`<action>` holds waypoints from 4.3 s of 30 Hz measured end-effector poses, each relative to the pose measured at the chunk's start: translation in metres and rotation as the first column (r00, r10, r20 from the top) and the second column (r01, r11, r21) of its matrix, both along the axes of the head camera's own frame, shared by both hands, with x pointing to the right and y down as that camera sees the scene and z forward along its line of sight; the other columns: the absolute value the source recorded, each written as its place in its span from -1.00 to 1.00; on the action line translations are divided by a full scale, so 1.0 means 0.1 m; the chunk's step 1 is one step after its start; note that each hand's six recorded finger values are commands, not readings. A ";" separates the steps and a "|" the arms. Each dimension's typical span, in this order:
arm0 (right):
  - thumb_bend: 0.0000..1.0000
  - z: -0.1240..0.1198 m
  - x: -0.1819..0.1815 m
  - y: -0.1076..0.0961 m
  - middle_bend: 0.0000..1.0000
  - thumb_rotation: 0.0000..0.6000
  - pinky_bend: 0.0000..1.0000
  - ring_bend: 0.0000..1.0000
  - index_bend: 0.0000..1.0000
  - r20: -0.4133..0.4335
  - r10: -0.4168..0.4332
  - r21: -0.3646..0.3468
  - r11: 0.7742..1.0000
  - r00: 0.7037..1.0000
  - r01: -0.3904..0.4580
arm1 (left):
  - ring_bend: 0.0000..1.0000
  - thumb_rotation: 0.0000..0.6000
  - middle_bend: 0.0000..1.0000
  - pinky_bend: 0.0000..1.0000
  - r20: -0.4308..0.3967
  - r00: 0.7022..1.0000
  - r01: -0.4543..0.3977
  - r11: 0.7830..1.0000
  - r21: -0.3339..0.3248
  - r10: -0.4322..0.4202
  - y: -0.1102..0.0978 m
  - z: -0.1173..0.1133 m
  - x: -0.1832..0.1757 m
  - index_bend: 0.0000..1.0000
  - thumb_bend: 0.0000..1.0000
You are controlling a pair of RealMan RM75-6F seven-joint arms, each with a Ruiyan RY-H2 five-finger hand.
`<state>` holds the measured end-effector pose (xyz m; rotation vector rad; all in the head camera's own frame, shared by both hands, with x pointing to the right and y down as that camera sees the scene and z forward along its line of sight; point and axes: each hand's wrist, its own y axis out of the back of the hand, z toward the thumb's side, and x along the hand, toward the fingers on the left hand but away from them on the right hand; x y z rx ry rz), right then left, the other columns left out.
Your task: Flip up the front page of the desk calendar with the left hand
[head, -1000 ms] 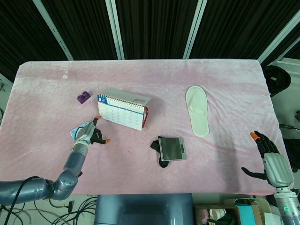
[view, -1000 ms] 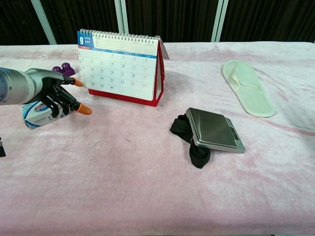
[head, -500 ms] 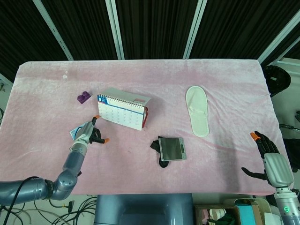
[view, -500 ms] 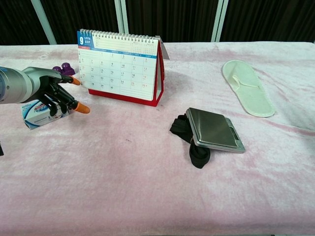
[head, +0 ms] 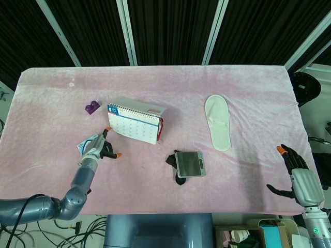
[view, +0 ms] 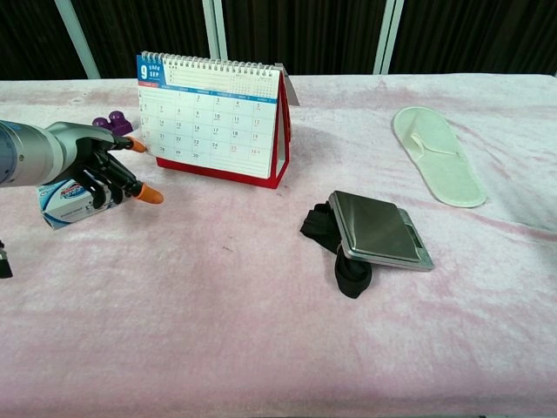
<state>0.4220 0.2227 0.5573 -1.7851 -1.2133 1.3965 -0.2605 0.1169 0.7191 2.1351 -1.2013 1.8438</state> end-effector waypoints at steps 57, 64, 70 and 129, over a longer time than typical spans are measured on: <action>-0.92 0.01 0.02 0.00 -1.00 1.00 -0.82 -1.00 -1.00 -0.003 0.015 -0.017 1.000 1.000 -0.015 | -0.83 1.00 -0.63 -0.64 0.242 0.879 -0.468 0.653 0.595 0.410 -0.70 -1.21 0.69 -1.00 -0.95; -0.92 0.02 0.03 -0.01 -1.00 1.00 -0.82 -1.00 -1.00 -0.007 0.023 -0.019 1.000 1.000 -0.023 | -1.00 1.00 -0.99 -1.00 0.403 0.759 -0.650 0.612 0.450 0.510 -0.85 -1.06 0.74 -1.00 -1.00; -0.88 0.03 0.04 0.00 -1.00 1.00 -0.82 -1.00 -1.00 -0.011 0.033 -0.024 0.999 0.999 -0.033 | -1.00 1.00 -0.98 -1.00 0.461 0.683 -0.722 0.620 0.307 0.567 -1.02 -0.91 0.77 -1.00 -1.00; -0.87 -0.03 0.03 0.00 -1.00 1.00 -0.82 -1.00 -1.00 -0.025 0.006 0.009 1.000 1.000 -0.005 | -1.00 1.00 -1.00 -1.00 0.508 0.772 -0.622 0.619 0.479 0.383 -0.05 -1.58 -0.88 -1.00 -1.00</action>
